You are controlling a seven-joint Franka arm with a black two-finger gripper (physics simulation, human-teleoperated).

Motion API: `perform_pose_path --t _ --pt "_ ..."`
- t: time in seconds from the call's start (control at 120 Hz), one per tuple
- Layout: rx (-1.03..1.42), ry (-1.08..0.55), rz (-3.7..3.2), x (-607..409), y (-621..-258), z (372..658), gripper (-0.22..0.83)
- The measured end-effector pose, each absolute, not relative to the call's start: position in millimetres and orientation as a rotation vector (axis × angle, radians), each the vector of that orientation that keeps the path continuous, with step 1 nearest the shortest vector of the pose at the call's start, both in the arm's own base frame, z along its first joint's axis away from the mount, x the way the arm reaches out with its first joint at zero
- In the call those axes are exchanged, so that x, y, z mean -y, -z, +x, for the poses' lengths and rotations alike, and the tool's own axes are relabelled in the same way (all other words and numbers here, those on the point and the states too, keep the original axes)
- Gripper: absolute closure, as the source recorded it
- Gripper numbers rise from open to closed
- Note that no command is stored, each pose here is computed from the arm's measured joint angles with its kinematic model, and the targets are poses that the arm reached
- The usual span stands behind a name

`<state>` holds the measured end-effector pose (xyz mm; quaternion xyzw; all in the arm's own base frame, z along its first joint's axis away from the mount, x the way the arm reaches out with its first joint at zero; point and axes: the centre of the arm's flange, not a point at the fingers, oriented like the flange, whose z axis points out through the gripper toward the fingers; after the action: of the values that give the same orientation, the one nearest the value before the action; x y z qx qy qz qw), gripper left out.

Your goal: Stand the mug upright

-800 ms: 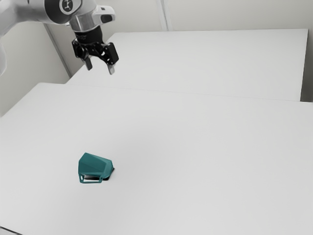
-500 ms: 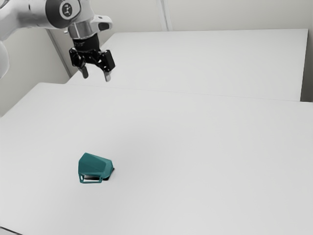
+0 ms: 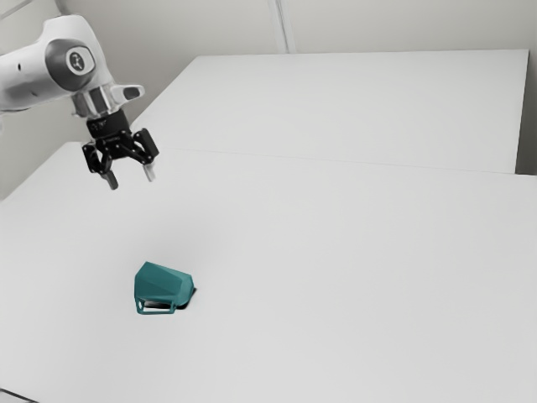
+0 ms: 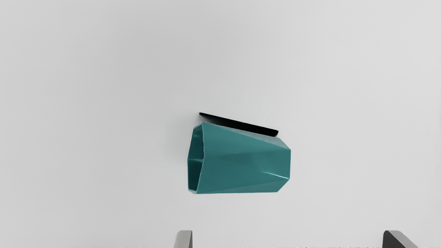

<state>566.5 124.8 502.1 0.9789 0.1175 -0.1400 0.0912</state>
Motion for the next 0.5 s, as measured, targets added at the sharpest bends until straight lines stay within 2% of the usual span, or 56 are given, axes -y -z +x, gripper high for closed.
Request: perform_pose_path --t 0.242,0.5 --pt "-0.402 0.427 2.780 -168 -466 554 0.00" --pt "-0.404 0.431 2.652 -208 -412 527 0.00"
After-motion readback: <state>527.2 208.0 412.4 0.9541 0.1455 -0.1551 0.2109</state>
